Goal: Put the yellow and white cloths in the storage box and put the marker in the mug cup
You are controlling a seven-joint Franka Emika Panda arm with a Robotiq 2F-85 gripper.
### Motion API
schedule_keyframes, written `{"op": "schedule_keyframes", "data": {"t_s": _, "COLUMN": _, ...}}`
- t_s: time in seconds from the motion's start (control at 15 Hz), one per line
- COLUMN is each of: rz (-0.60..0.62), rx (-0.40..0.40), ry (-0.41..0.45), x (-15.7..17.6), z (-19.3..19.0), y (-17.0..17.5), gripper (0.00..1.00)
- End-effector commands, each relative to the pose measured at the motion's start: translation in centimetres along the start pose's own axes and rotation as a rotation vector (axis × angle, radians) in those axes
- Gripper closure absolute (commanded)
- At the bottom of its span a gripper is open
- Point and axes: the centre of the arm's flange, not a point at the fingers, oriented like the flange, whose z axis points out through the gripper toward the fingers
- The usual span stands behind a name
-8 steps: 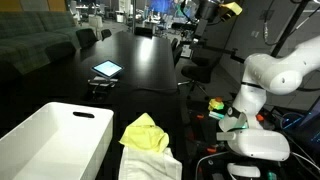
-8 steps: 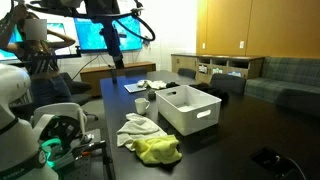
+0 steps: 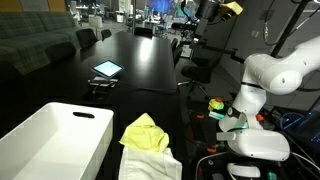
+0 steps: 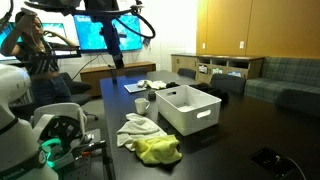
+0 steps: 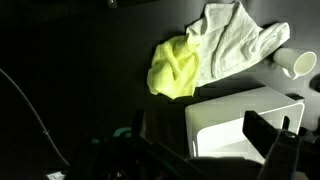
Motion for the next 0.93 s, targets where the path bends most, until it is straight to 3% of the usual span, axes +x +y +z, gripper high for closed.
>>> {"op": "schedule_keyframes", "data": {"t_s": 0.0, "rz": -0.025, "rx": -0.066, "ry": 0.023, "x": 4.1, "z": 4.2, "y": 3.5, "gripper": 0.0}}
{"op": "schedule_keyframes", "data": {"t_s": 0.27, "rz": -0.099, "rx": -0.123, "ry": 0.025, "x": 8.9, "z": 10.2, "y": 4.0, "gripper": 0.0}}
{"op": "schedule_keyframes", "data": {"t_s": 0.47, "rz": -0.167, "rx": -0.132, "ry": -0.037, "x": 12.5, "z": 15.1, "y": 3.0, "gripper": 0.0}}
{"op": "schedule_keyframes", "data": {"t_s": 0.87, "rz": -0.299, "rx": -0.157, "ry": -0.136, "x": 18.5, "z": 23.3, "y": -1.4, "gripper": 0.0}}
